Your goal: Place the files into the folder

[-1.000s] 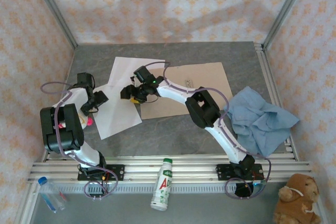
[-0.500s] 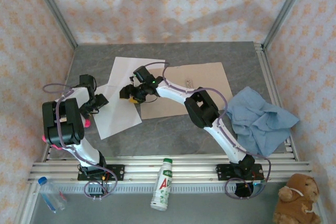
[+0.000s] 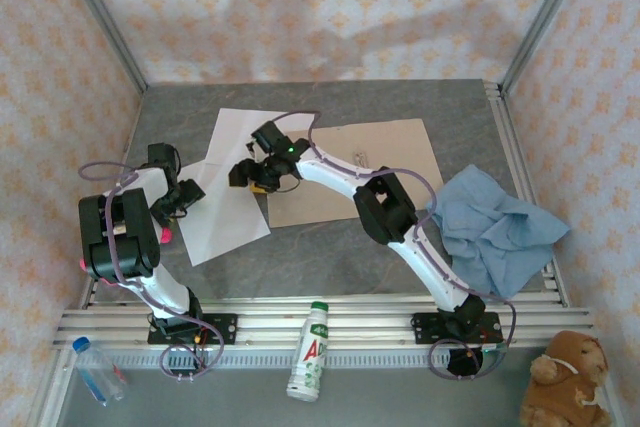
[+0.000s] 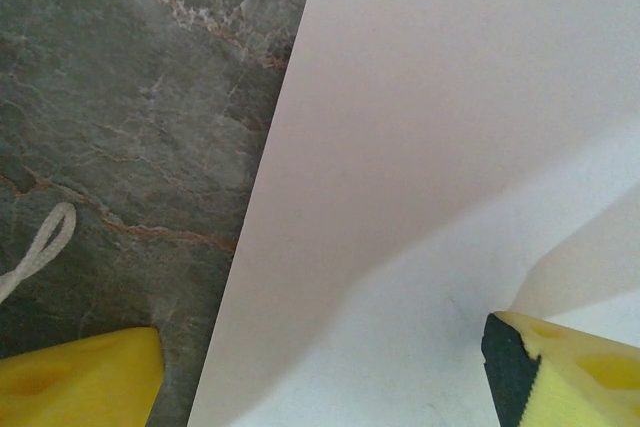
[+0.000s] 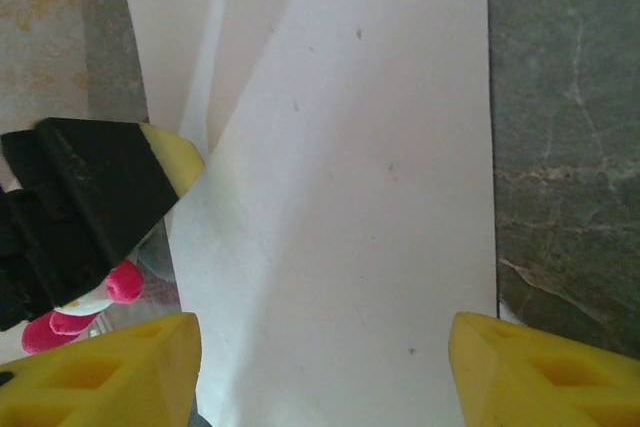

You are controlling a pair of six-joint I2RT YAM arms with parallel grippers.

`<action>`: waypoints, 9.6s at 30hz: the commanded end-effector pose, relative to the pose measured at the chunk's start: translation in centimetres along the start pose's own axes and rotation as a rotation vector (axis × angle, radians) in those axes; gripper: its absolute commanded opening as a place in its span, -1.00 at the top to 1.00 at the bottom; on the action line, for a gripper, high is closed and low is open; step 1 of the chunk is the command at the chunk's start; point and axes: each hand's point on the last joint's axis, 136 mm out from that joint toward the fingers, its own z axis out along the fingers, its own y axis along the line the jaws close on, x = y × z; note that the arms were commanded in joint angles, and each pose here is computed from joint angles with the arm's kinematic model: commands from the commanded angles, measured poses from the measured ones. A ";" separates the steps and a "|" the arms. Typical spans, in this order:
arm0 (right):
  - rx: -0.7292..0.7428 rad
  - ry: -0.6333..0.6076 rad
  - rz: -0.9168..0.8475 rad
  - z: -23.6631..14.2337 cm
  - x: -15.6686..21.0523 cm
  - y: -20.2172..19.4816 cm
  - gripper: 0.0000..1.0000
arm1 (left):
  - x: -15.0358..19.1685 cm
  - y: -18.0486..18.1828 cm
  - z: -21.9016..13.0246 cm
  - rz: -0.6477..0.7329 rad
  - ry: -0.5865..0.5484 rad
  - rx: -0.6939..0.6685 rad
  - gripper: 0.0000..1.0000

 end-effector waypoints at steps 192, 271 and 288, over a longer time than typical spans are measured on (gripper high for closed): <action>-0.944 -0.315 0.030 -34.4 8.2 9.3 -0.13 | 13.4 -22.5 -36.2 0.559 0.268 1.221 0.24; 0.817 -0.244 -0.545 -27.1 -9.6 -13.2 1.00 | 9.0 -12.2 -10.6 0.277 0.175 0.505 -0.65; 0.796 -0.250 -0.614 -28.6 -7.0 -12.2 1.00 | 9.1 -12.4 -10.8 0.284 0.183 0.515 -0.65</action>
